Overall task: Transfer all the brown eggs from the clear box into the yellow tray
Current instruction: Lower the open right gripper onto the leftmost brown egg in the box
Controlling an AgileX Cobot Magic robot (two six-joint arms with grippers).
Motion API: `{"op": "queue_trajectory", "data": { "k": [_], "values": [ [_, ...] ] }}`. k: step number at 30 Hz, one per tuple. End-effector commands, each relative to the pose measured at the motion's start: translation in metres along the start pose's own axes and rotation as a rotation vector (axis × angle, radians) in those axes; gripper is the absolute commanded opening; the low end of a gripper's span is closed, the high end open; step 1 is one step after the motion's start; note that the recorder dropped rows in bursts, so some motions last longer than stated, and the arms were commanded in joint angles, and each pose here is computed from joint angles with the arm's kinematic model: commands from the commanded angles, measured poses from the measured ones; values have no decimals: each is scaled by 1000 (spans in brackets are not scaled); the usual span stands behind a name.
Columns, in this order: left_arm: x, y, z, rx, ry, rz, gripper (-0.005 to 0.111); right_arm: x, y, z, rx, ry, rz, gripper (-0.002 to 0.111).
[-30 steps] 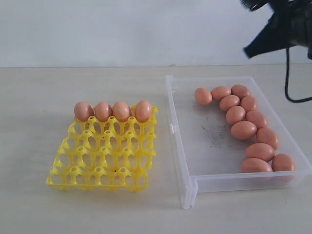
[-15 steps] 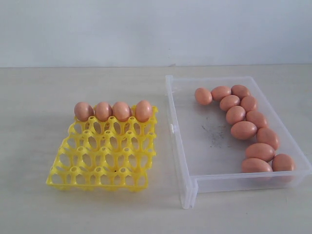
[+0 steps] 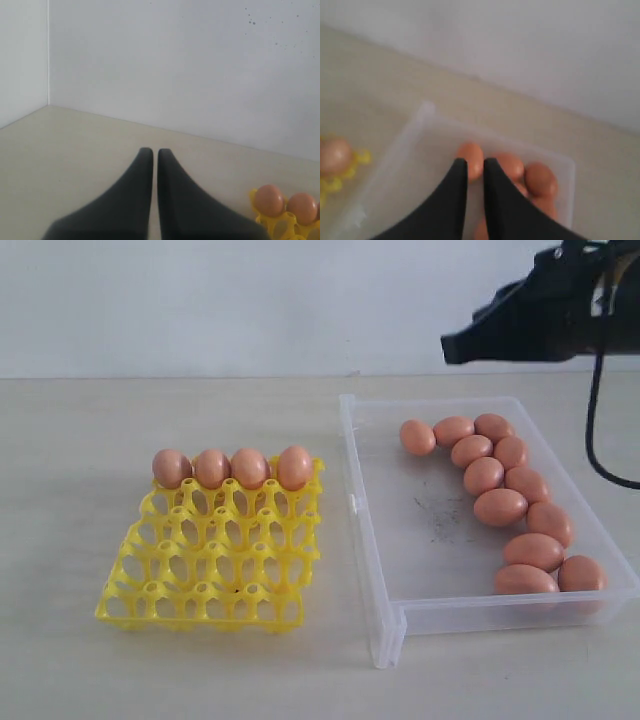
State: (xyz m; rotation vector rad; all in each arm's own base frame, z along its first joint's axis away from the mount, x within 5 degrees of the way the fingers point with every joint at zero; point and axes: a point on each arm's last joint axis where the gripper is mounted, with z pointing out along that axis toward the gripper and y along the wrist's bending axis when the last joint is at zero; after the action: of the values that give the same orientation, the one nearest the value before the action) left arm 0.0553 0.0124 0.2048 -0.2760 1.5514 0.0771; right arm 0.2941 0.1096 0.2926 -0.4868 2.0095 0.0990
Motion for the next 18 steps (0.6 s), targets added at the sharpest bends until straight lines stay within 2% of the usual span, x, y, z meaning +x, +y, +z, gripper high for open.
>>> {"op": "queue_trajectory", "data": {
  "k": [1, 4, 5, 7, 8, 11, 15, 18],
  "values": [
    [-2, 0, 0, 0, -16, -18, 4, 20, -6, 40, 57, 421, -34, 30],
    [-2, 0, 0, 0, -16, -18, 4, 31, -4, 63, 28, 635, -82, 46],
    [-2, 0, 0, 0, -16, -18, 4, 34, -4, 69, 21, 676, -99, 48],
    [-2, 0, 0, 0, -16, -18, 4, 34, -6, 89, 6, 657, -255, 48],
    [-2, 0, 0, 0, -16, -18, 4, 27, -7, 98, 25, 566, -263, 48],
    [-2, 0, 0, 0, -16, -18, 4, 9, -4, 109, 15, 459, -182, 48],
    [-2, 0, 0, 0, -16, -18, 4, 1, -3, 141, -127, 755, -136, 48],
    [-2, 0, 0, 0, -16, -18, 4, 1, 3, 170, -209, 777, -132, 48]
  ]
}}
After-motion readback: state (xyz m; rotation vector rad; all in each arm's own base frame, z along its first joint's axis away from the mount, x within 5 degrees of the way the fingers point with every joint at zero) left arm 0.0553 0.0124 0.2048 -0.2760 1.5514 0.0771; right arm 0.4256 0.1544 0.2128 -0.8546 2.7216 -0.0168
